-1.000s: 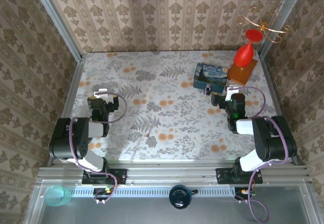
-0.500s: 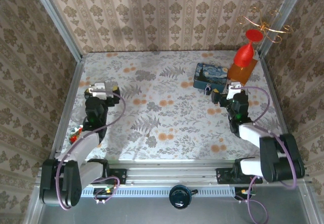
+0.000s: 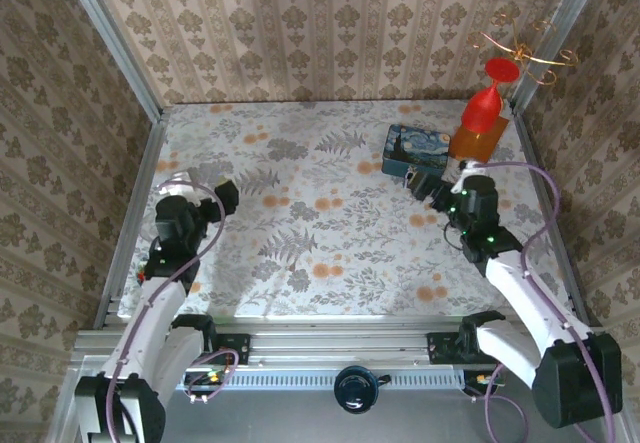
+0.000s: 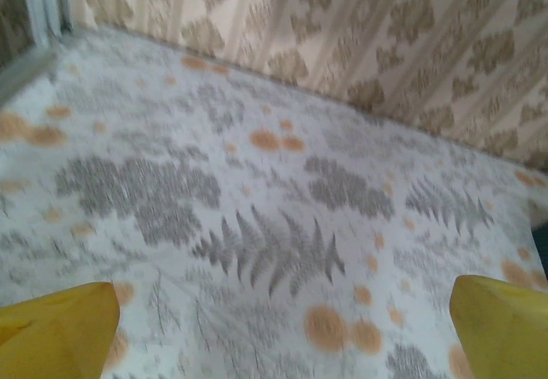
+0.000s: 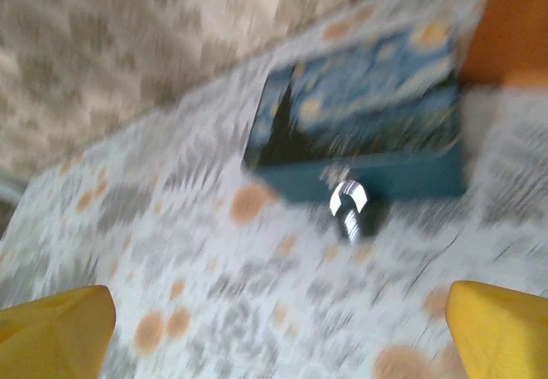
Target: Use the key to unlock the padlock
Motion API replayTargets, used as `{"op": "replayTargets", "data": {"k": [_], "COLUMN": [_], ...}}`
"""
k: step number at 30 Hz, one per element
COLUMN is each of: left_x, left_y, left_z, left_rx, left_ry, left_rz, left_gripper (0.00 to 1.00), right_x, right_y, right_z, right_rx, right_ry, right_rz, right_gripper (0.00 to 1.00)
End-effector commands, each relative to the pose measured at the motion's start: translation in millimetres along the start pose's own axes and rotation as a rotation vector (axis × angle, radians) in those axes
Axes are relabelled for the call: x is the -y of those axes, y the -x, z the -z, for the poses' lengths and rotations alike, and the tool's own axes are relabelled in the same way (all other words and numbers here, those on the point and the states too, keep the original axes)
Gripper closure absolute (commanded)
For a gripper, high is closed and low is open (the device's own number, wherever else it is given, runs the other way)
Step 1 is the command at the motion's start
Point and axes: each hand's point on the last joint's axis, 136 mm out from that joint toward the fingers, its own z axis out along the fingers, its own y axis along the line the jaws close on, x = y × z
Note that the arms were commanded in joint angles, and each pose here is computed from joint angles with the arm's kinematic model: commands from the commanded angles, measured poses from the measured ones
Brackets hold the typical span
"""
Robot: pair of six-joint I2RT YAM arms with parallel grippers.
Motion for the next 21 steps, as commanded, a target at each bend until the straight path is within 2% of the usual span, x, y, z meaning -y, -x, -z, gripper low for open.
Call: {"op": "replayTargets", "data": {"k": [1,5,9,13,18,21], "left_x": [16.4,14.0,11.9,16.1,-0.4,-1.6], "left_y": [-32.5,-74.2,-103.0,-94.6,-80.3,-79.6], "left_z": [5.9,19.4,36.6,54.8,72.3,79.3], "left_rx": [-0.132,-0.203,-0.229,-0.161,-0.066,-0.049], "left_ry": [-0.093,-0.093,-0.105,-0.135,-0.058,-0.061], "left_rz": [0.025,0.02,0.035,0.008,0.004,0.002], "left_gripper": [0.0,0.0,0.0,0.0,0.0,0.0], "right_x": [-35.0,-79.2,-117.4,-150.0,-177.4,-190.1], "right_y": [-46.2,-91.3,-139.4,-185.2,-233.8,-256.4], "right_z": [1.0,-2.8,-4.1,-7.0,-14.9,-17.4], "right_rx": [-0.178,-0.299,-0.446,-0.572,-0.687,-0.731], "right_ry": [0.024,0.054,0.052,0.023,-0.017,-0.036], "right_rz": [0.019,0.09,0.107,0.114,0.199,0.257], "right_gripper": [0.0,0.03,0.08,0.15,0.26,0.3]}}
